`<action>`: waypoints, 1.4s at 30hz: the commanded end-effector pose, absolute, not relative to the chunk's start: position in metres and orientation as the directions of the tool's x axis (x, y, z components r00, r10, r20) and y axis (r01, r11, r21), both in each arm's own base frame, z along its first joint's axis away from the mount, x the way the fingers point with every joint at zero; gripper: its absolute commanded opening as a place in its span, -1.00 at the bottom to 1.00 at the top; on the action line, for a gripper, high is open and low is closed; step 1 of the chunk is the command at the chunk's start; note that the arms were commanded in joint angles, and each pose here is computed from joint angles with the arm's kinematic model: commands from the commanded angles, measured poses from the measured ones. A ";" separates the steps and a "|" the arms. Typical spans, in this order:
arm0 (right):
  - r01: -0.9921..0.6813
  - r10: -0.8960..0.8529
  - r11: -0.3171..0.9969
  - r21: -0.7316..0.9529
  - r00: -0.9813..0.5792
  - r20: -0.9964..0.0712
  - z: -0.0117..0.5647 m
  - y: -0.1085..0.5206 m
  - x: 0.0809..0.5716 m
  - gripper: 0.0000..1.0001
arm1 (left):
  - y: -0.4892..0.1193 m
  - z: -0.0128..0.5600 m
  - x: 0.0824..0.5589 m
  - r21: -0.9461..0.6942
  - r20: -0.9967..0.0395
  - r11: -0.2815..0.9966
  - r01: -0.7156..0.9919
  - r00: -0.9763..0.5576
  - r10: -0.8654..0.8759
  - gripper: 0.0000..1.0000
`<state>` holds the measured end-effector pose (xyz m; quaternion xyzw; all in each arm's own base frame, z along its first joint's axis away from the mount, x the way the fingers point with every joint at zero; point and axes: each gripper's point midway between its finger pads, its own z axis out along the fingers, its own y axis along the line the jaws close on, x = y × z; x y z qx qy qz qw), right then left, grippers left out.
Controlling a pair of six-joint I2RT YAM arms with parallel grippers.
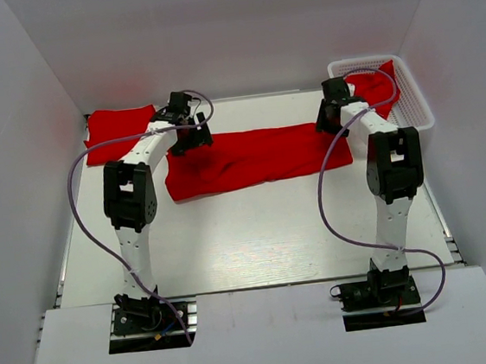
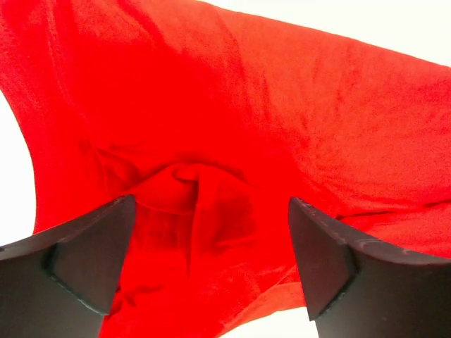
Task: Fold and stack the t-shirts
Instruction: Fold the other side of the tshirt into a rectangle
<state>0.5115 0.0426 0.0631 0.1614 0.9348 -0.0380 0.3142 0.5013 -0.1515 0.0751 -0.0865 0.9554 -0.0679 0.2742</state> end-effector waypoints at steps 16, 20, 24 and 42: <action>0.040 0.152 0.981 0.192 -0.772 -0.617 0.092 0.093 0.478 0.81 | -0.161 0.119 0.429 -0.179 -0.583 0.970 0.162 -0.812 0.028 1.00; 0.029 0.135 0.983 0.184 -0.788 -0.600 0.078 0.096 0.469 0.81 | -0.166 0.106 0.415 -0.151 -0.562 0.965 0.213 -0.822 0.094 0.95; 0.029 0.135 0.982 0.188 -0.800 -0.585 0.071 0.099 0.469 0.81 | -0.174 0.097 0.414 -0.160 -0.548 0.958 0.239 -0.829 0.115 0.72; 0.061 0.149 0.984 0.170 -0.806 -0.572 0.063 0.094 0.469 0.81 | -0.192 0.063 0.426 -0.205 -0.490 0.952 0.226 -0.866 0.100 -0.66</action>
